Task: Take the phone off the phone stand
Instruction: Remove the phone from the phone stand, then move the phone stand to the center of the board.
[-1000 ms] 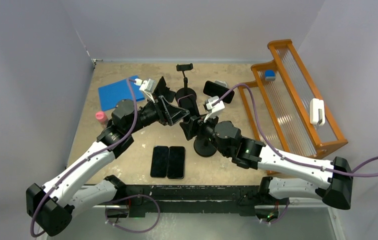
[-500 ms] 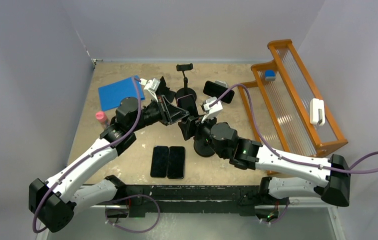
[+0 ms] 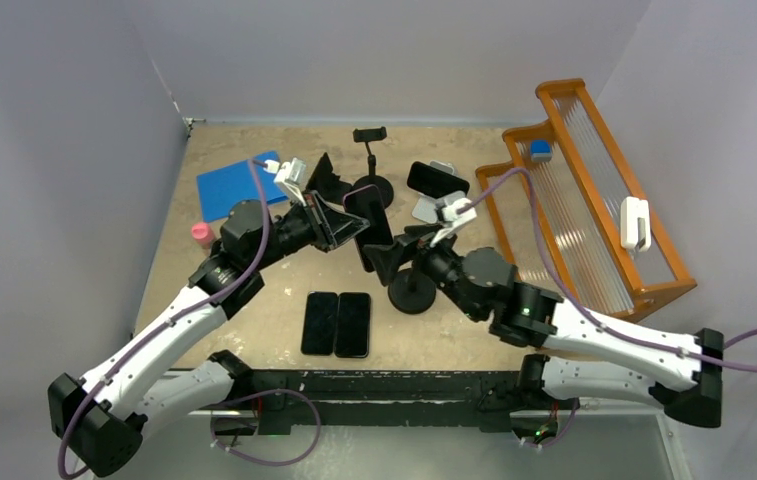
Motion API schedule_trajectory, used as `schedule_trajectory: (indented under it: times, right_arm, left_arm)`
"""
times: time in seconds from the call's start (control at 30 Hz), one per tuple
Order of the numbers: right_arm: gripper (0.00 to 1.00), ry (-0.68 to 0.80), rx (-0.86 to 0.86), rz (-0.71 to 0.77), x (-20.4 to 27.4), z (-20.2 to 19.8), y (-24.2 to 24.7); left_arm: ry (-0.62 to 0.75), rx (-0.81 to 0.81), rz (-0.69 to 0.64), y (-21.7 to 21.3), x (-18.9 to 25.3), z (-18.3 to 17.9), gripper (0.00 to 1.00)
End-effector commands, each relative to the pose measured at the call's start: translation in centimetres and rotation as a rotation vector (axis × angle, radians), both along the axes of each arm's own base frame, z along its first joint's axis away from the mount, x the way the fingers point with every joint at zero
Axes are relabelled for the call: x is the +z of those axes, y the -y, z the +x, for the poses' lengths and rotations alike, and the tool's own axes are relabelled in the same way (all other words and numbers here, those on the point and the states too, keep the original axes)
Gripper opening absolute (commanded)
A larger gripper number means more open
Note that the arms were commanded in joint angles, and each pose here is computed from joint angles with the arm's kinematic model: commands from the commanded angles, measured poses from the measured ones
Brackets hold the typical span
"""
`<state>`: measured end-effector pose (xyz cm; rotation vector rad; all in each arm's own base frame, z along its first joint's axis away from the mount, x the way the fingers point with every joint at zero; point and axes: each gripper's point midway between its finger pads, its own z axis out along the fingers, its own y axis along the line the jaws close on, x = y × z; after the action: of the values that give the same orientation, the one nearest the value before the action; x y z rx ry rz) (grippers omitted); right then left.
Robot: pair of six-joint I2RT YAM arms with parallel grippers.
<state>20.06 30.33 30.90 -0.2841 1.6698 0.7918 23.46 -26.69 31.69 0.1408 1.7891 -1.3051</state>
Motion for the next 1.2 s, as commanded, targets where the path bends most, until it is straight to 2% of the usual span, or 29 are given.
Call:
schedule_trajectory:
  times: [0.0,0.1,0.23,0.37,0.47,0.6,0.9,1.17]
  right_arm:
    - [0.99,0.002,0.059,0.098,2.2,-2.0,1.5]
    - [0.98,-0.024,0.049,0.118,0.7,-2.5,3.0]
    - [0.93,-0.098,-0.023,0.141,-3.0,-2.5,4.9]
    - [0.83,-0.215,-0.125,0.13,-8.0,-2.1,6.2]
    - [0.78,-0.226,-0.173,0.131,-9.9,-1.5,6.5]
    - [0.78,-0.206,-0.218,0.087,-11.2,-0.4,6.0]
    - [0.77,-0.21,-0.373,-0.164,-16.1,3.3,5.6]
    - [0.66,-0.192,-0.383,-0.155,-15.5,5.3,5.8]
  left_arm:
    - [0.123,0.089,-0.063,-1.8,3.8,0.1,0.0]
    - [0.16,0.109,-0.045,-2.5,4.3,-0.2,0.0]
    - [0.264,0.144,0.052,-4.3,4.1,-1.0,0.0]
    - [0.334,0.151,0.172,-6.0,2.2,-2.1,0.0]
    - [0.372,0.142,0.222,-6.8,0.9,-3.1,0.0]
    - [0.385,0.148,0.236,-7.6,-0.6,-4.0,0.0]
    - [0.369,0.198,0.256,-9.1,-1.8,-4.4,0.0]
    - [0.37,0.205,0.248,-9.4,-1.7,-4.8,0.0]
